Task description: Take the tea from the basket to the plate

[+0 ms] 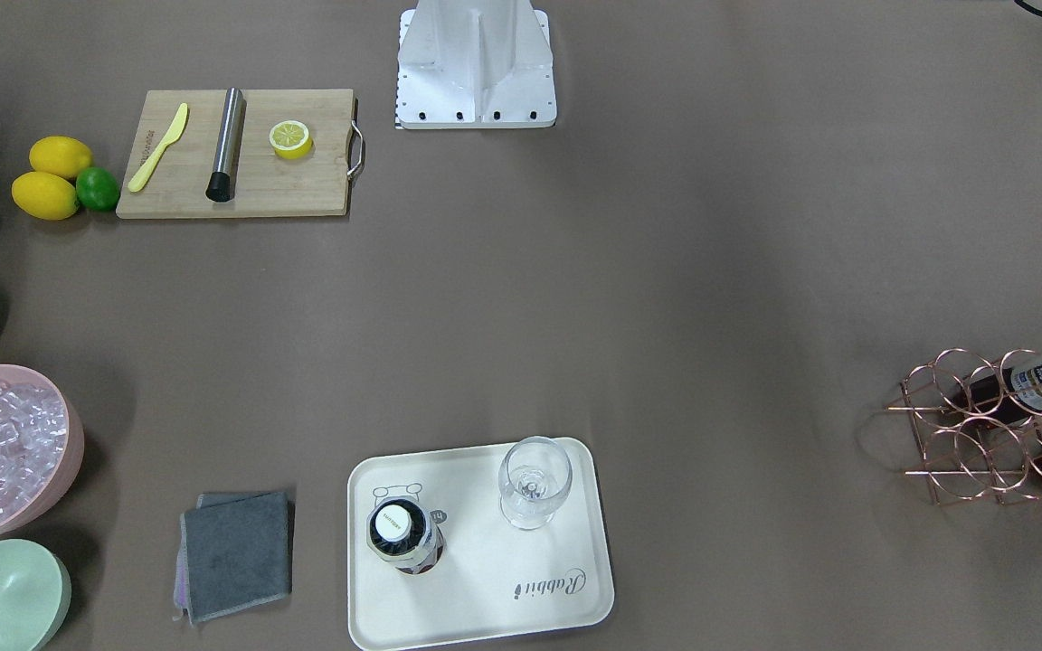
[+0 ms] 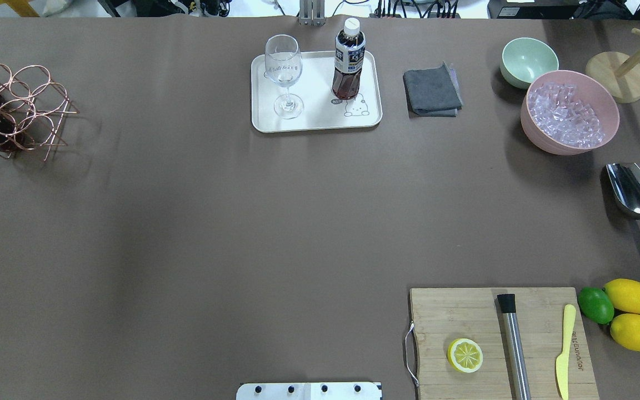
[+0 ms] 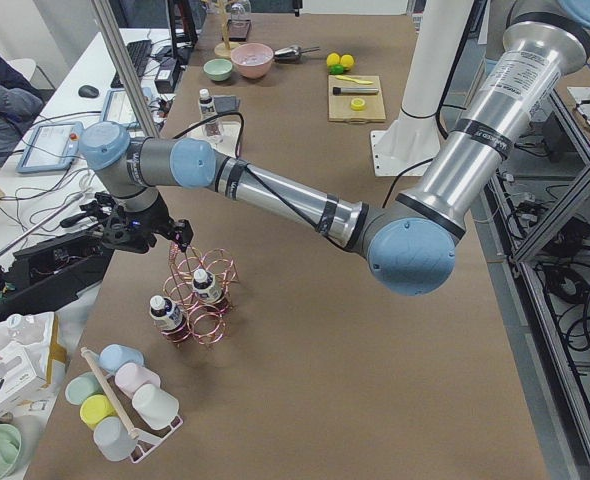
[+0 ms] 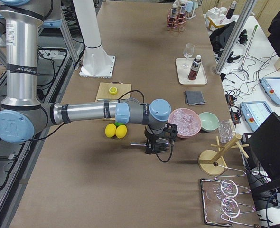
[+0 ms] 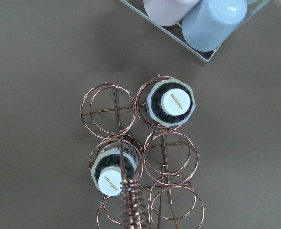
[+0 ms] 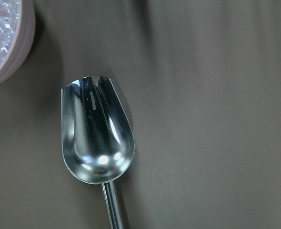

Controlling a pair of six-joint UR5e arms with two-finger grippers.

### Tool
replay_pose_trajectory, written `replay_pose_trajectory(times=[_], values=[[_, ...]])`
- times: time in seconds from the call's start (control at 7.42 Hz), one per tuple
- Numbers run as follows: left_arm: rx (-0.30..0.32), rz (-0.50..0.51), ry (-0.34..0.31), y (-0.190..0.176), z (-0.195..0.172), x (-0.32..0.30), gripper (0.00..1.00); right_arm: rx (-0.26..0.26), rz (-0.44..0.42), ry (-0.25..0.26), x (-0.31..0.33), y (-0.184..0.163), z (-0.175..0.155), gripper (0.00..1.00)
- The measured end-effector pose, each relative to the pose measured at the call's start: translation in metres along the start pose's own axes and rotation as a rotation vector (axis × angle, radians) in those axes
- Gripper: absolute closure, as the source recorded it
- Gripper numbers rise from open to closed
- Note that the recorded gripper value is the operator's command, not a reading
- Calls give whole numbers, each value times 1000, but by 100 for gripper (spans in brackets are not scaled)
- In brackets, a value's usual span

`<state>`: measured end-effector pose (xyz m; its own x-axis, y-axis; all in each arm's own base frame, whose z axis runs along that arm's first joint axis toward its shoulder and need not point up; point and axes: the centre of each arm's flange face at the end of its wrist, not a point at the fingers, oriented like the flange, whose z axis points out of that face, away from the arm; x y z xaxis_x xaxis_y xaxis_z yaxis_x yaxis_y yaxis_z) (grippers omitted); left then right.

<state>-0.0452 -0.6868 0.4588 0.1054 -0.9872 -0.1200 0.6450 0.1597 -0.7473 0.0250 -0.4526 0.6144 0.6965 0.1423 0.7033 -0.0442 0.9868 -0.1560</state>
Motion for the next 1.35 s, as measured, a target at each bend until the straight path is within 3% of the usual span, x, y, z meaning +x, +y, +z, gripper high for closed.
replay_pose_trajectory(times=[0.54, 0.81, 1.08, 1.35], values=[[25, 83, -5, -16, -12, -10, 4, -17, 27, -1, 13, -2, 9, 0], [29, 259, -42, -44, -18, -28, 5, -11, 23, 6, 19, -15, 18, 0], [42, 482, -85, -71, -9, -48, 5, 15, -7, -21, 28, -22, 30, 0], [62, 736, -115, -88, 3, -64, 6, 19, 1, -25, 16, -16, 17, 0]])
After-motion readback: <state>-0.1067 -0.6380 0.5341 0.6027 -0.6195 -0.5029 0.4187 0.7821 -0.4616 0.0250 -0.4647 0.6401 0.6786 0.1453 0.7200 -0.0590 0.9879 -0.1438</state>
